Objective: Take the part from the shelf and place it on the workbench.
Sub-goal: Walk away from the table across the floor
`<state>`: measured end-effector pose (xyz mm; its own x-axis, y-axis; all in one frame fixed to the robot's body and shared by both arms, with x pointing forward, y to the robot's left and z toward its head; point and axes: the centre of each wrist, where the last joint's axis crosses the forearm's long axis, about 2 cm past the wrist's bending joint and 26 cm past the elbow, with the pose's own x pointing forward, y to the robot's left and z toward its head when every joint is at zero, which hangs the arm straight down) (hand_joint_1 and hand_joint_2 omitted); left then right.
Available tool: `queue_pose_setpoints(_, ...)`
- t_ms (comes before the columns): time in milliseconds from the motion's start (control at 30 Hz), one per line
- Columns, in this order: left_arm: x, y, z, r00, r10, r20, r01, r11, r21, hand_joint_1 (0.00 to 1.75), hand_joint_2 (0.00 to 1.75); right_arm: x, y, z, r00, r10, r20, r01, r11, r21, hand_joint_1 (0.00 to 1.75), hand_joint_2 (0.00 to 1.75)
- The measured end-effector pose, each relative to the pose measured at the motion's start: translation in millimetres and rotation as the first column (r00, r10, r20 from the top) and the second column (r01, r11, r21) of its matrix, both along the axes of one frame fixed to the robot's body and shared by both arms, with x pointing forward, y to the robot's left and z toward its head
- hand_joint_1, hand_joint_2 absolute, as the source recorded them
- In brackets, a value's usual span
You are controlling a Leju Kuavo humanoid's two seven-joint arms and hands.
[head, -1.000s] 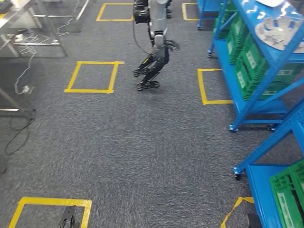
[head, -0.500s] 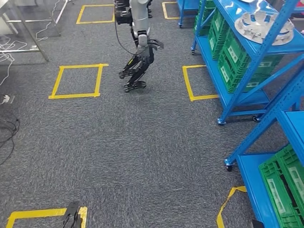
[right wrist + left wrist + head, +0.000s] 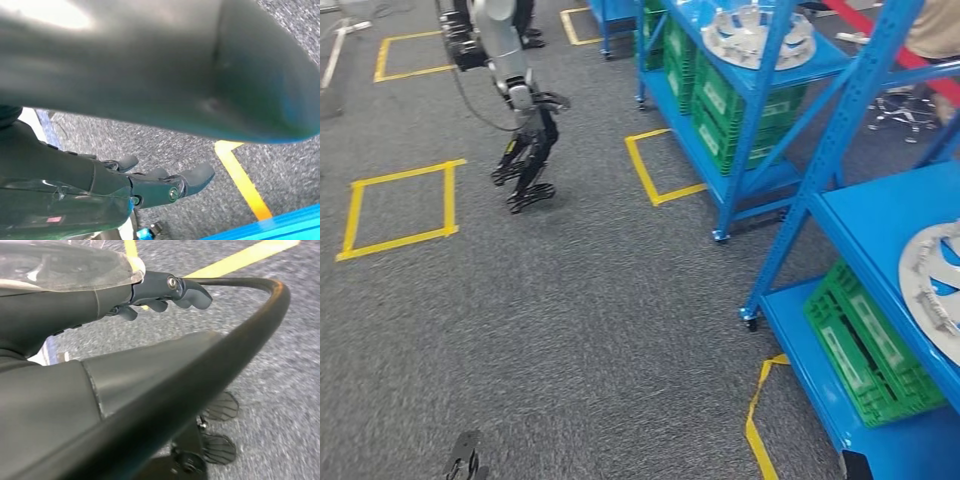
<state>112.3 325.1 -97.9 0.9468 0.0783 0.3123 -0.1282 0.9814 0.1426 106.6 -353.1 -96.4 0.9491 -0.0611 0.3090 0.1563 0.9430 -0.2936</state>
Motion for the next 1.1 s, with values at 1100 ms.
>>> queue_pose_setpoints(1100,2.1,0.6,0.6,1.000,-0.011,0.003,0.011,1.000,0.004,0.00,0.00,-3.1,0.4,-0.8,1.000,-0.014,0.000,0.014,1.000,-0.002,0.00,0.00)
